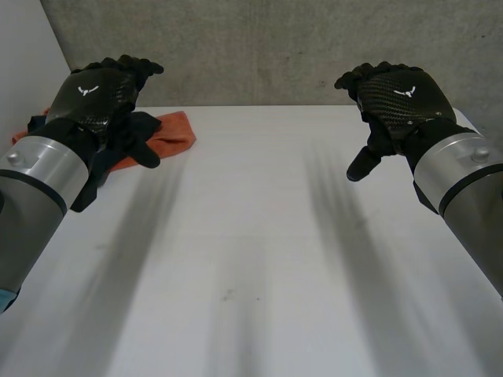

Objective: Fold the laundry.

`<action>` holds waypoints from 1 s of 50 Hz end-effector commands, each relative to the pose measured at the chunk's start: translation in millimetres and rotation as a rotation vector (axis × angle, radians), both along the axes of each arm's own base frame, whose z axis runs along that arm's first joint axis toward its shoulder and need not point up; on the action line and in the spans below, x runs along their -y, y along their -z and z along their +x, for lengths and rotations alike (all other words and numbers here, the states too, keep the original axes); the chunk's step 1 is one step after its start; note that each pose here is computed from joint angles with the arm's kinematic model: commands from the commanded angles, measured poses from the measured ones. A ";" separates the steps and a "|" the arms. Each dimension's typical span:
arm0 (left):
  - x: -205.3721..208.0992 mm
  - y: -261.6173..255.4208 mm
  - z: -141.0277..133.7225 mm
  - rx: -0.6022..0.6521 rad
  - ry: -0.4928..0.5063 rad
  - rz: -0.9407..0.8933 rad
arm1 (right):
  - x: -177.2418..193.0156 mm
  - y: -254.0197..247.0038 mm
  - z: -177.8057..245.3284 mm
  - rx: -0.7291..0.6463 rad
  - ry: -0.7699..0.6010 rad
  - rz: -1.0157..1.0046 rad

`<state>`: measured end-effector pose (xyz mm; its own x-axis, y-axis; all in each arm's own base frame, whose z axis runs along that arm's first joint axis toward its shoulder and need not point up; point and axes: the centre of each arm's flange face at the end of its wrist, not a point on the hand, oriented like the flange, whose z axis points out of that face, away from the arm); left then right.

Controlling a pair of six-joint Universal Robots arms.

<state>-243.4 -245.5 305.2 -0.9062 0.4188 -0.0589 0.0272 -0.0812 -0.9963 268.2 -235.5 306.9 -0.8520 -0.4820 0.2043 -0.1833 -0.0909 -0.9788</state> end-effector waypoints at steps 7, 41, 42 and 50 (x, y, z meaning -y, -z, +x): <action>114.6 37.5 35.4 0.060 -0.181 -0.014 | -0.1 0.7 0.5 -0.003 -0.003 0.000; 279.6 194.1 129.9 0.447 -0.266 -0.088 | 14.8 35.4 8.5 -0.069 -0.006 0.059; 278.0 193.7 126.3 0.447 -0.271 -0.090 | 15.3 37.0 8.7 -0.073 -0.007 0.062; 248.7 127.3 80.4 0.406 -0.251 -0.196 | 16.8 40.5 9.4 -0.079 -0.007 0.071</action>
<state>-125.9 -520.3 125.2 -0.8596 0.1348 -0.4928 0.4801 -0.1167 -0.8694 277.2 -251.4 268.0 -0.8320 -0.5024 0.2354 -0.2571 -0.0269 -0.9660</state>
